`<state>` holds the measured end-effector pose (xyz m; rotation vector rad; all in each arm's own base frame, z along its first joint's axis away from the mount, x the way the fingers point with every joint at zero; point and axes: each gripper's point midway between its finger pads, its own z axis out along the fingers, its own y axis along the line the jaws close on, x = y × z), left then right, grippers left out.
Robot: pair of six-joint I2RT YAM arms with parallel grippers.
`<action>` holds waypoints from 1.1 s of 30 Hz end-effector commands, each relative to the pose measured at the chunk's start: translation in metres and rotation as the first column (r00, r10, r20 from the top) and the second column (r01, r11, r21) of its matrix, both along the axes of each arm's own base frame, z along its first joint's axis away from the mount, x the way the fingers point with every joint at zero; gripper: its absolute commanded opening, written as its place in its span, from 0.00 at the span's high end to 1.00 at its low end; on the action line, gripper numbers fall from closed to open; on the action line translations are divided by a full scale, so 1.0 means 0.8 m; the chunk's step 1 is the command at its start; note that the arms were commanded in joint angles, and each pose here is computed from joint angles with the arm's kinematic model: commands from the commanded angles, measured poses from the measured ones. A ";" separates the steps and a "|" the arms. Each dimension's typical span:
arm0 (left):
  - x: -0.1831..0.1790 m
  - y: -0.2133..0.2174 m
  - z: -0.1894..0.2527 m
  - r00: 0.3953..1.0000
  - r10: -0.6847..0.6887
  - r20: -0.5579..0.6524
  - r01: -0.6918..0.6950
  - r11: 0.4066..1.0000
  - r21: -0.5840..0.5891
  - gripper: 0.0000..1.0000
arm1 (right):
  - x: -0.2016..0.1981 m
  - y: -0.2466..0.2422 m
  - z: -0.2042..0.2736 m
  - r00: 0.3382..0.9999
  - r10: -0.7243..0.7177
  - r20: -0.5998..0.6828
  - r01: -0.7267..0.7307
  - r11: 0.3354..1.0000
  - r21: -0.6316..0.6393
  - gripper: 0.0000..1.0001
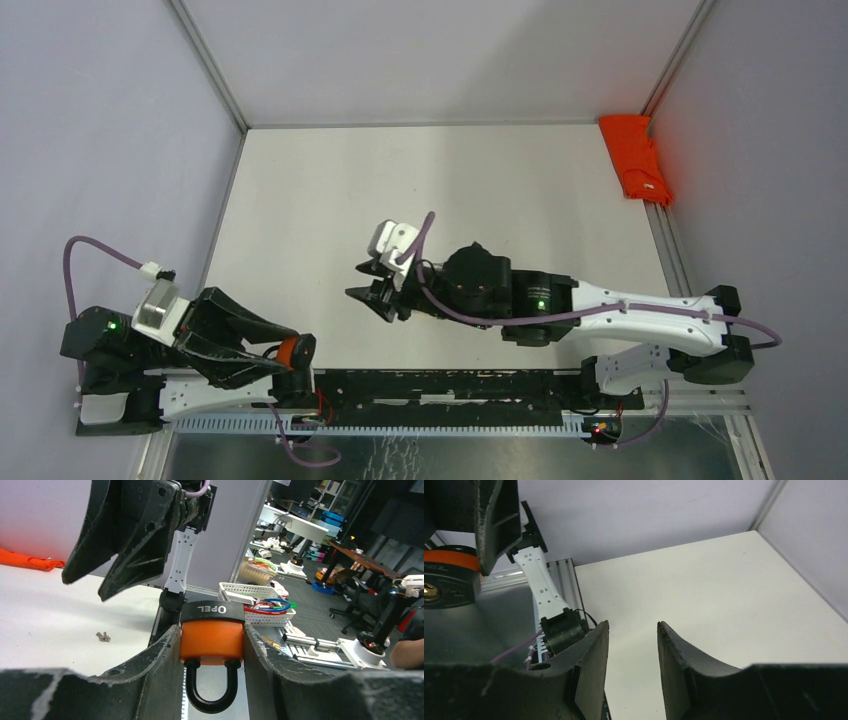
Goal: Unlock with the key
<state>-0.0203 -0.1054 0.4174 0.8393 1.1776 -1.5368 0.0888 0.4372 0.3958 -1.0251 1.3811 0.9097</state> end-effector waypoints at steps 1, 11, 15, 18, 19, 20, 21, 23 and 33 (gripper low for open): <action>-0.009 0.005 0.035 0.998 -0.030 0.054 0.035 0.995 -0.092 0.98 | 0.018 -0.040 0.049 0.993 -0.111 0.033 0.106 0.987 0.125 0.54; -0.024 -0.010 0.043 0.991 -0.112 0.067 0.115 0.992 -0.046 0.98 | 0.092 -0.074 -0.057 0.946 -0.325 0.013 0.325 0.945 -0.036 0.54; -0.041 -0.011 0.059 0.979 -0.191 0.072 0.195 0.979 -0.054 0.98 | 0.127 -0.089 -0.097 0.926 -0.378 -0.004 0.376 0.922 -0.093 0.54; -0.043 -0.008 0.067 0.977 -0.200 0.073 0.205 0.976 -0.068 0.98 | 0.154 -0.099 -0.125 0.911 -0.411 -0.025 0.404 0.905 -0.132 0.54; -0.042 -0.008 0.068 0.978 -0.198 0.065 0.202 0.977 -0.066 0.98 | 0.163 -0.103 -0.133 0.906 -0.422 -0.032 0.414 0.899 -0.144 0.54; -0.041 -0.010 0.067 0.980 -0.192 0.058 0.196 0.979 -0.058 0.98 | 0.176 -0.108 -0.143 0.898 -0.437 -0.044 0.426 0.891 -0.160 0.54; -0.039 -0.012 0.065 0.981 -0.186 0.050 0.189 0.981 -0.047 0.98 | 0.188 -0.114 -0.155 0.889 -0.455 -0.058 0.439 0.881 -0.177 0.54; -0.035 -0.015 0.063 0.984 -0.174 0.046 0.175 0.984 -0.040 0.98 | 0.208 -0.125 -0.180 0.875 -0.476 -0.086 0.451 0.867 -0.212 0.55; -0.022 -0.011 0.047 0.992 -0.104 0.078 0.110 0.991 -0.074 0.98 | 0.264 -0.175 -0.321 0.803 -0.562 -0.197 0.442 0.784 -0.435 0.59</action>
